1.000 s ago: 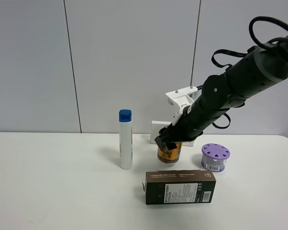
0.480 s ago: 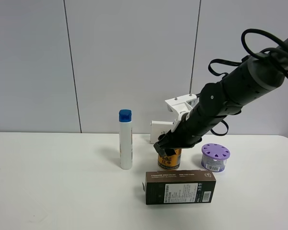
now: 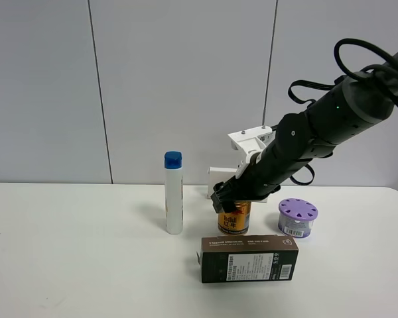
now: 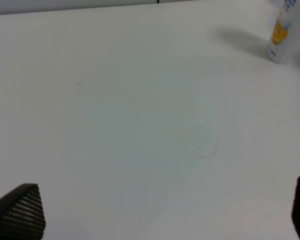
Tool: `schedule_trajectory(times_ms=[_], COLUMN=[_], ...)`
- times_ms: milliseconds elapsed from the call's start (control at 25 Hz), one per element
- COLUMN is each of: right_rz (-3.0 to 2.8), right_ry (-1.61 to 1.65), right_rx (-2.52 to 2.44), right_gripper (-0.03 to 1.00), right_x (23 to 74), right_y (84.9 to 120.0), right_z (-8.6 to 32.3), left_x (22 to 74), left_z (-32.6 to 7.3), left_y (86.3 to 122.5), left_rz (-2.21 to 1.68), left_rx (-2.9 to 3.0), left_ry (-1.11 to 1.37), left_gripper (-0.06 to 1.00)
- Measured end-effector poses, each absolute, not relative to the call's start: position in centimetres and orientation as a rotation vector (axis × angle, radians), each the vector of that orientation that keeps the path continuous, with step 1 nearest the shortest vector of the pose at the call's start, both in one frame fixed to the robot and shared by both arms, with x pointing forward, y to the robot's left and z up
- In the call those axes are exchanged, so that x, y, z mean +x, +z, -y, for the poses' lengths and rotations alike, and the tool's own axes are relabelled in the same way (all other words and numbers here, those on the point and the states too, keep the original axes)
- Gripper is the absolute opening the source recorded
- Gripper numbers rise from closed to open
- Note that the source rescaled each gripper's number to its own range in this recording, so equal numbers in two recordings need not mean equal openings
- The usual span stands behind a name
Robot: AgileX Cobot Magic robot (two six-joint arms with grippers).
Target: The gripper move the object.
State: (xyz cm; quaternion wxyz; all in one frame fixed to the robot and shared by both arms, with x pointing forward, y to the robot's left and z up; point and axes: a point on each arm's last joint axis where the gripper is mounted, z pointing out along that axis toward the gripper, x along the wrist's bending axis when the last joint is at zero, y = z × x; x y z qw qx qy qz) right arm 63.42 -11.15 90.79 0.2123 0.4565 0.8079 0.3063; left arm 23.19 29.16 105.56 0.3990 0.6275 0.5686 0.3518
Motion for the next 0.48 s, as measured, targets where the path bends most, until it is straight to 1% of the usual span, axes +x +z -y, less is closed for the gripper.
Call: schedule_trajectory(times_ms=[40,120,240,360,440,480], right_rz=[-2.243,-2.242,-2.231,-2.213,-2.197,-2.190], right_ry=[0.852,0.853,0.865,0.886,0.902,0.910], right_rx=[1.267,1.267,1.261,1.230,1.208,1.207], right_gripper=[0.57,0.61,0.62,0.65,0.75,0.83], right_x=[63.4,63.4,63.4,63.3,63.3,63.2], right_y=[90.8,90.9,91.5,92.8,93.9,94.4], right_z=[11.2,11.2,11.2,11.2,11.3,11.3], left_x=[23.2,23.2,23.2,23.2,23.2,23.2], left_z=[-29.2,-29.2,-29.2,-29.2,-29.2,-29.2], left_y=[105.6,105.6,105.6,105.6,105.6,105.6], left_rz=[-1.439,-1.439,-1.439,-1.439,-1.439,-1.439], left_rx=[1.588,1.588,1.588,1.588,1.588,1.588], left_ry=[0.890,0.890,0.890,0.890,0.890,0.890], left_gripper=[1.00,1.00,1.00,1.00,1.00,1.00])
